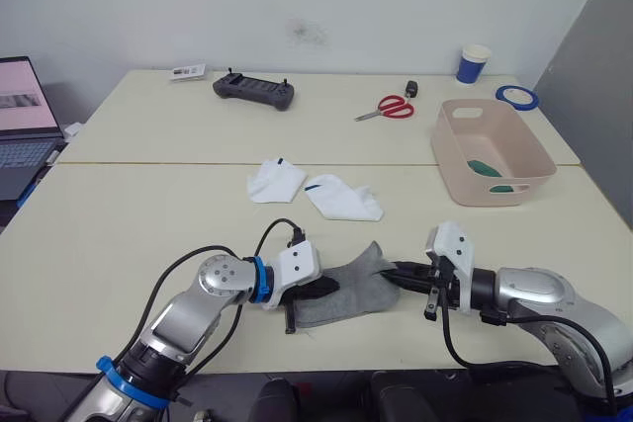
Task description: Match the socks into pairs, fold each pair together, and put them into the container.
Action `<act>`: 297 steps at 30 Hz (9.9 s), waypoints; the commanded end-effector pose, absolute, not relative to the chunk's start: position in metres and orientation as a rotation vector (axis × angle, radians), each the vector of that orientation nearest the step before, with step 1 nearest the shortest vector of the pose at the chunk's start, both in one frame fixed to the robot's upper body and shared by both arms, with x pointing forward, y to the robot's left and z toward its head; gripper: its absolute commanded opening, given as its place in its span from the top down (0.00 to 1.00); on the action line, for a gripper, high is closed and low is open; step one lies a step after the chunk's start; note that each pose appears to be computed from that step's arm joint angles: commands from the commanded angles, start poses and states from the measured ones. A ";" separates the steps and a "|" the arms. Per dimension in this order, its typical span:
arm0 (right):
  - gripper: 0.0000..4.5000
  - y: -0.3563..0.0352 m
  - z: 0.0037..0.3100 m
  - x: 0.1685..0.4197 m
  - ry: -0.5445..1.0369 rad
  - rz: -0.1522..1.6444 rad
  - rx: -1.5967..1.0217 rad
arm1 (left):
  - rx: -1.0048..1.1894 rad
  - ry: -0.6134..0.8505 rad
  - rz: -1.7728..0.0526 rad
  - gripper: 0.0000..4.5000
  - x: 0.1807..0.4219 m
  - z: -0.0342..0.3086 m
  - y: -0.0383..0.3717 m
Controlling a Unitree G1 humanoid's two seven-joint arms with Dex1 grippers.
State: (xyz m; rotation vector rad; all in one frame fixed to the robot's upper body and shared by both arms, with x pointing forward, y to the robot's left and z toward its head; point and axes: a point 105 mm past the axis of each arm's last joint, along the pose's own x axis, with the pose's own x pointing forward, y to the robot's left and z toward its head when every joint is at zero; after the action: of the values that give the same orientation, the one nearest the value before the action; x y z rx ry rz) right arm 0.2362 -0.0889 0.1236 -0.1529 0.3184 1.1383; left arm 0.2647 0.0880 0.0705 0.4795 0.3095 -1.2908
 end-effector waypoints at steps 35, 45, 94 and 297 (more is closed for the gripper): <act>0.68 -0.002 0.117 0.239 0.532 1.346 0.052 | 0.452 0.396 -1.082 1.00 0.257 0.084 0.148; 0.20 -0.024 0.136 0.243 0.480 1.357 -0.017 | 0.340 0.381 -0.958 1.00 0.254 0.113 0.186; 1.00 -0.005 0.079 0.230 0.321 1.543 -0.480 | 0.539 0.490 -1.258 1.00 0.241 0.081 0.145; 0.16 -0.252 0.258 0.423 0.368 0.721 -1.431 | 0.320 -0.112 -1.320 0.00 0.313 0.251 0.019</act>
State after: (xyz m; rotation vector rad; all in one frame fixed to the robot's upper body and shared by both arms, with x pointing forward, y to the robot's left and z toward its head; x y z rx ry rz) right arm 0.4250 -0.2560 0.2315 -1.4630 0.4337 0.7348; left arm 0.3166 0.0185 0.2399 0.3056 -0.0618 -1.3244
